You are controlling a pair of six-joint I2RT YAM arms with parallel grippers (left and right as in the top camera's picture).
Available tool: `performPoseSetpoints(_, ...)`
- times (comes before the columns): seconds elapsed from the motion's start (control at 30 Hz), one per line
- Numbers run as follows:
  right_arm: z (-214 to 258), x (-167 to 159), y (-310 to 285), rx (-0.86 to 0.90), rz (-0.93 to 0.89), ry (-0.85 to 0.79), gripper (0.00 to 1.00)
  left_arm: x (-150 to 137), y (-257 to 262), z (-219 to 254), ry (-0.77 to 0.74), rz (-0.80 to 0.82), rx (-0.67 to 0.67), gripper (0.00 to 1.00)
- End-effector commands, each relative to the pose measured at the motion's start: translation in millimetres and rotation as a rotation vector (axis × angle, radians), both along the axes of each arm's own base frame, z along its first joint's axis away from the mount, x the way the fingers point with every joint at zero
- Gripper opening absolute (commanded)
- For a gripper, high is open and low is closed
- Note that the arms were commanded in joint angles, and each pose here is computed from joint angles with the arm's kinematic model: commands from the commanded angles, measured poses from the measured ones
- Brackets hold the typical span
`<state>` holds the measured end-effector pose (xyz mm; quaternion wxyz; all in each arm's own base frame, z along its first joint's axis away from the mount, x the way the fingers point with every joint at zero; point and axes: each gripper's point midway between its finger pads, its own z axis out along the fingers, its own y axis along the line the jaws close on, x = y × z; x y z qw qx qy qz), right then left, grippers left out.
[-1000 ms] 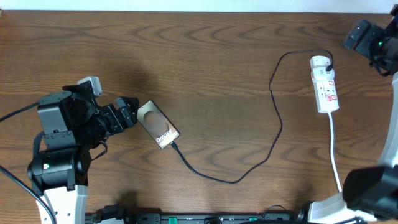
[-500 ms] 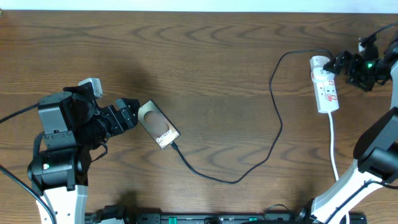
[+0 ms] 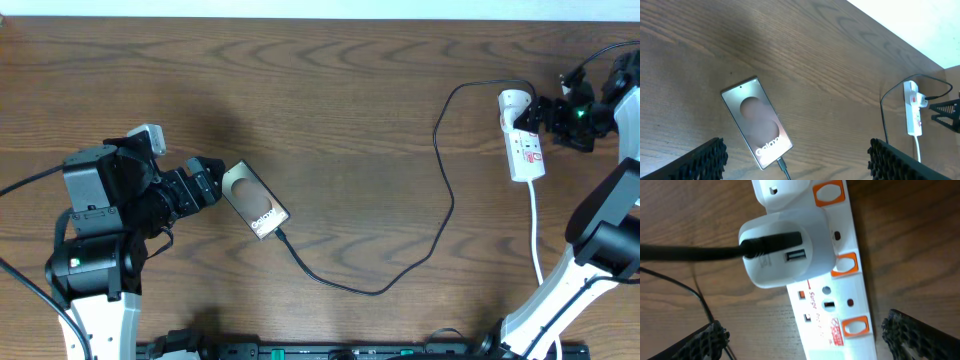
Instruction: Plug charger to phone and switch on socket
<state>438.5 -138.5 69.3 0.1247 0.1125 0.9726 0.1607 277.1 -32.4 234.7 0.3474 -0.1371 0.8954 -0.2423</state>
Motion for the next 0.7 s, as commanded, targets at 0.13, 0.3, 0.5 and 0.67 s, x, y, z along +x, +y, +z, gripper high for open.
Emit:
performPoseSetpoints(0.13,-2.5,10.7,3.8,-0.027,0.043,-0.034,0.99,1.0,2.3,-0.1,0.002,0.011,0.008,0.89)
performPoseSetpoints(0.3,-3.1,15.3,9.4,-0.032,0.060,-0.044,0.99,0.8,2.3,-0.2,0.002,0.010,0.008,0.89)
performPoseSetpoints(0.5,-8.8,16.5,15.7,-0.027,0.073,-0.033,0.99,0.5,2.3,-0.6,0.004,0.010,0.008,0.89)
performPoseSetpoints(0.67,-16.3,17.5,23.3,-0.019,0.089,-0.017,0.99,0.0,2.1,-1.1,0.007,0.010,0.007,0.89)
